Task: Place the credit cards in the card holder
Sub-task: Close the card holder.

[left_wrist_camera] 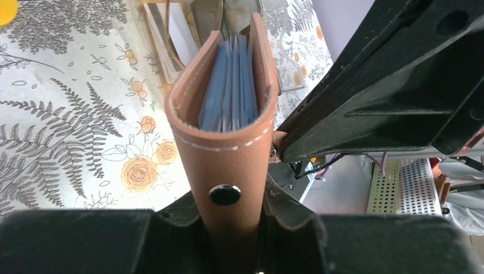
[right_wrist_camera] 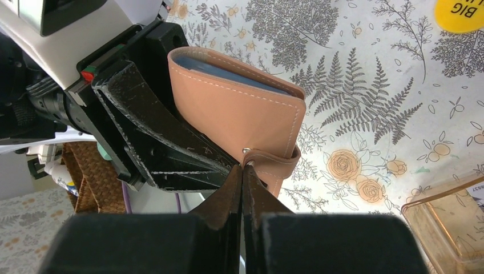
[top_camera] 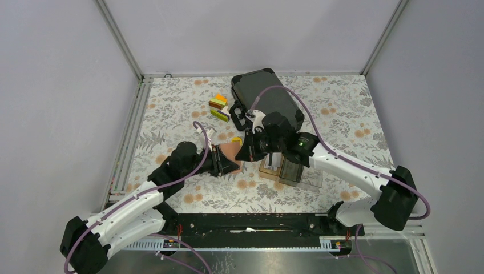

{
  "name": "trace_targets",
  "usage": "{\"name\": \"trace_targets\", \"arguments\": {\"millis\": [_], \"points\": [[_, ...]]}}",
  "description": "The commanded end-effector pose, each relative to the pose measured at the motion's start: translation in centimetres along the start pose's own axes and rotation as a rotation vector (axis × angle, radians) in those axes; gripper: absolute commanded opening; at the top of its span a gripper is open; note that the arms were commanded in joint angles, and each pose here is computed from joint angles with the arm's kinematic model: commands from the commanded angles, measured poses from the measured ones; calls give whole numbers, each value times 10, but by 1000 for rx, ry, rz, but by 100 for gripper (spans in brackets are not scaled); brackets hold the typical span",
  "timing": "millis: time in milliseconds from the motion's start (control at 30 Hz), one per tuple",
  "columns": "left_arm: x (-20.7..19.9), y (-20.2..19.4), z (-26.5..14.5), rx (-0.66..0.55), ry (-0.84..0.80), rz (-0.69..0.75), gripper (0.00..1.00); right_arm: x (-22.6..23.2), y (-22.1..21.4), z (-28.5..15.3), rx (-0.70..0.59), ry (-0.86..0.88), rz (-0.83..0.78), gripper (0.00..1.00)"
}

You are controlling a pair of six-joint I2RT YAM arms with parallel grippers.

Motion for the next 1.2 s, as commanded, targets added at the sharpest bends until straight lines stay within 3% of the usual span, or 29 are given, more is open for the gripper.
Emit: {"name": "trace_targets", "arguments": {"millis": [0,300,667,1167], "points": [[-38,15,-3,-35,-176,90,0,12,15,11,-50,17,-21,0],[-36,15,-1,-30,-180,84,0,18,19,21,-72,32,8,0],[-33,15,0,-59,-170,70,0,7,21,17,-141,-133,104,0],[-27,15,-1,-108,-147,28,0,4,19,3,-204,-190,114,0]]}}
Point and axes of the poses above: each gripper's point midway between its finger pads, its own z axis out along the fingers, its own x axis along the line the jaws close on, y = z × x, the point moved 9 cm from there along -z, back along the fingers, and after that the axes turned 14 degrees about -z, right-handed, at the moved point
